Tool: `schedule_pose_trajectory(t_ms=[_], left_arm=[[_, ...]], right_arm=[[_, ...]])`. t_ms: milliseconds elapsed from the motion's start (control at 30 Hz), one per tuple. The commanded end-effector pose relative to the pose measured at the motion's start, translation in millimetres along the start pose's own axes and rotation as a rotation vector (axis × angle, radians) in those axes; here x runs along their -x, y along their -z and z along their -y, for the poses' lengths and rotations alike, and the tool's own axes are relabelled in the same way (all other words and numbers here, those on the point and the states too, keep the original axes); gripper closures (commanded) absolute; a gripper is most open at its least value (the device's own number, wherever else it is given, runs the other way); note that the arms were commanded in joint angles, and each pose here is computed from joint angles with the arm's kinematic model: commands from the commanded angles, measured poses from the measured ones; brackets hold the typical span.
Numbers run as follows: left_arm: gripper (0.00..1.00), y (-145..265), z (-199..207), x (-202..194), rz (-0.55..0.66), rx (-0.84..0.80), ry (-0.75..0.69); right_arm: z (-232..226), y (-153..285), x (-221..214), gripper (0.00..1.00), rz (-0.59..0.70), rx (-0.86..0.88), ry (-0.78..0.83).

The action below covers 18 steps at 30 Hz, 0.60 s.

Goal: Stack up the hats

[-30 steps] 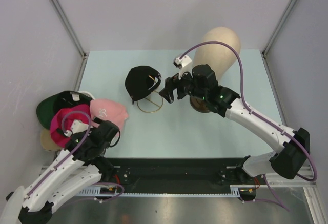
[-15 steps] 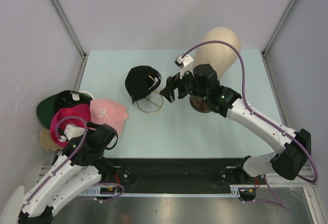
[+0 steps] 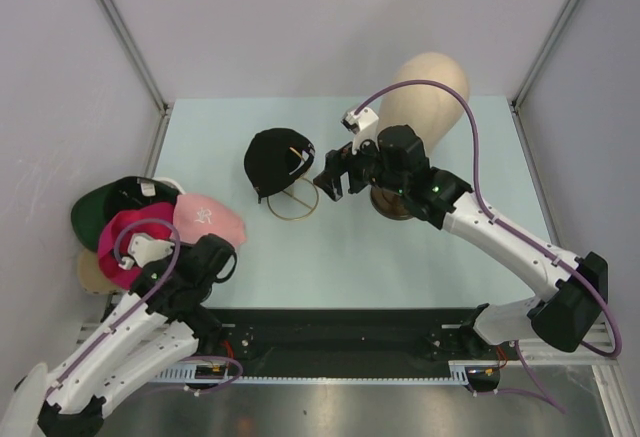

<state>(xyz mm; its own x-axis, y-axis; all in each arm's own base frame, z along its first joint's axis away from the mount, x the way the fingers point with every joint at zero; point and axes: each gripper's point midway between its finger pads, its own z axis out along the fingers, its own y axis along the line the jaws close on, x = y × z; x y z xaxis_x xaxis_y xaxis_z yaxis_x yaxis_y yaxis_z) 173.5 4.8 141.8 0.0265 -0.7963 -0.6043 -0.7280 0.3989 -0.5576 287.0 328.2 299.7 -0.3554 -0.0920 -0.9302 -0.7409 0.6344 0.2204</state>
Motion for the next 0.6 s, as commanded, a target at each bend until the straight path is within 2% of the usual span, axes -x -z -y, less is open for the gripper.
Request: schedule_pose_trajectory(t_ms=[0, 100, 300, 333, 567], left_arm=[[0.87, 9.4, 23.2, 37.7, 0.131, -0.048, 0.016], [1.00, 17.1, 31.3, 50.1, 0.149, -0.066, 0.038], [1.00, 49.2, 68.4, 99.8, 0.228, -0.175, 0.056], [1.00, 53.9, 72.6, 107.3, 0.246, -0.184, 0.016], [1.00, 96.2, 143.3, 160.2, 0.357, -0.308, -0.035]], right_arm=[[-1.6, 13.4, 21.8, 0.16, 0.063, -0.009, 0.015], [-0.2, 13.4, 23.1, 0.16, 0.062, -0.015, 0.019], [3.4, 19.2, 33.0, 0.16, 0.076, -0.040, 0.039], [5.9, 20.1, 35.3, 0.15, 0.077, -0.049, 0.044], [24.6, 43.4, 66.8, 0.15, 0.160, -0.122, 0.040]])
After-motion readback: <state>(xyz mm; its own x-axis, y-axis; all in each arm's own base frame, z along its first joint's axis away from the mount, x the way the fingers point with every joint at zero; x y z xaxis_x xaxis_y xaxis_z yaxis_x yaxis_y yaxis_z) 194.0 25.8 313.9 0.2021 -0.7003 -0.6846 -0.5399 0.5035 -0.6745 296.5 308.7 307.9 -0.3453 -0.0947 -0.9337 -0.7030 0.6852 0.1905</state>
